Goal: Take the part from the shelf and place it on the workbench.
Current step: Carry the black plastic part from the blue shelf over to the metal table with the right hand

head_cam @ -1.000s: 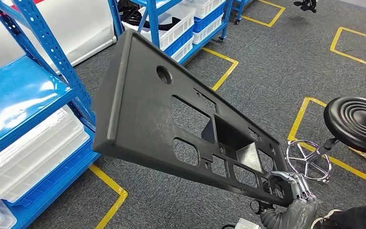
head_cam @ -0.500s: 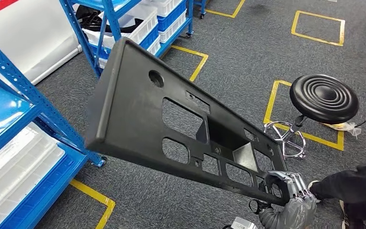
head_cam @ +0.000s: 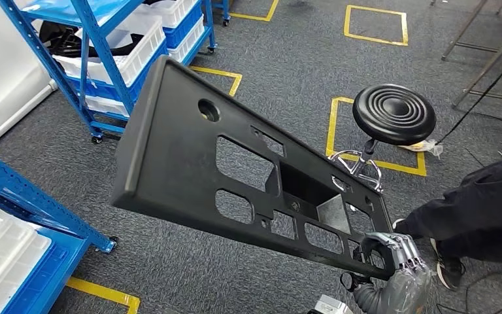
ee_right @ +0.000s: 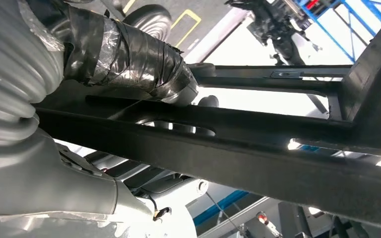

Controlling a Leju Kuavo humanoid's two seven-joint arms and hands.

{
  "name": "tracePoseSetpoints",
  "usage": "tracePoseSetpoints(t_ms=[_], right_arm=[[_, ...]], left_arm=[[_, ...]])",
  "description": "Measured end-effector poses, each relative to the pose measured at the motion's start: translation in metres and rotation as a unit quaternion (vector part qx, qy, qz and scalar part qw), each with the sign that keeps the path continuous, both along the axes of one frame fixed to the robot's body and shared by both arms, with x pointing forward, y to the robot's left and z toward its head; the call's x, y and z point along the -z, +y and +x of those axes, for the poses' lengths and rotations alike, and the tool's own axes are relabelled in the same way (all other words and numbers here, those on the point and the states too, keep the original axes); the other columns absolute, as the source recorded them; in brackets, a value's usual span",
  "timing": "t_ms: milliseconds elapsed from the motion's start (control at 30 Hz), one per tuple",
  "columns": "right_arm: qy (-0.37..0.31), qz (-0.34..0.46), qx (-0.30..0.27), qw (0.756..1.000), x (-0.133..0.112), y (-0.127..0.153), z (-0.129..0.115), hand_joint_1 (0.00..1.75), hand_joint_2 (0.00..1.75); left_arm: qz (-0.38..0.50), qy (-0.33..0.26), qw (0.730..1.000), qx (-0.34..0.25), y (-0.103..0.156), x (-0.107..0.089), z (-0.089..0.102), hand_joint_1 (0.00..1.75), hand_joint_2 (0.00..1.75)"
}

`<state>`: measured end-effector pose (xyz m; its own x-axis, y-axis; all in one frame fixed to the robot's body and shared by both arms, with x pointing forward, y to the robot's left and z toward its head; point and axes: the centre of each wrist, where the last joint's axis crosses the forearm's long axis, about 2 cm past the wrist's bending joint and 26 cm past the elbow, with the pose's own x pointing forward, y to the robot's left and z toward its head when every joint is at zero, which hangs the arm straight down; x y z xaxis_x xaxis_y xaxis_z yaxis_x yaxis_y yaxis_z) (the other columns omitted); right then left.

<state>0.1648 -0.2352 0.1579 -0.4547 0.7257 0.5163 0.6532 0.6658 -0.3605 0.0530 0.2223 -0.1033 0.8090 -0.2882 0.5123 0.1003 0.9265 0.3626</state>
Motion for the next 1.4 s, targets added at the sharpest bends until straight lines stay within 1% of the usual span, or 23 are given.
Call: tracePoseSetpoints(t_ms=[100, 233, 433, 567, 700, 1400], right_arm=[[0.012, -0.011, -0.002, 1.000, 0.000, 0.002, 0.003, 1.75, 1.75], [0.025, -0.035, -0.028, 0.999, 0.004, 0.013, 0.004, 1.75, 1.75], [0.017, -0.055, -0.053, 0.997, 0.004, 0.026, 0.003, 1.75, 1.75], [0.019, -0.051, -0.055, 0.997, 0.004, 0.028, 0.003, 1.75, 1.75], [0.019, -0.049, -0.060, 0.997, 0.004, 0.030, 0.004, 1.75, 1.75], [0.024, -0.052, -0.062, 0.996, 0.007, 0.031, 0.003, 1.75, 1.75]], left_arm=[[0.000, 0.000, 1.000, 0.001, 0.000, 0.000, 0.000, 0.00, 1.75], [0.000, 0.001, 1.000, 0.002, 0.000, 0.000, -0.001, 0.00, 1.75], [-0.001, -0.001, 1.000, 0.004, -0.002, 0.000, 0.000, 0.00, 1.75], [0.000, -0.004, 1.000, 0.005, -0.001, 0.000, 0.002, 0.00, 1.75], [0.001, -0.002, 1.000, 0.004, -0.001, 0.000, -0.001, 0.00, 1.75], [0.003, 0.001, 1.000, 0.002, 0.000, 0.000, -0.001, 0.00, 1.75]])
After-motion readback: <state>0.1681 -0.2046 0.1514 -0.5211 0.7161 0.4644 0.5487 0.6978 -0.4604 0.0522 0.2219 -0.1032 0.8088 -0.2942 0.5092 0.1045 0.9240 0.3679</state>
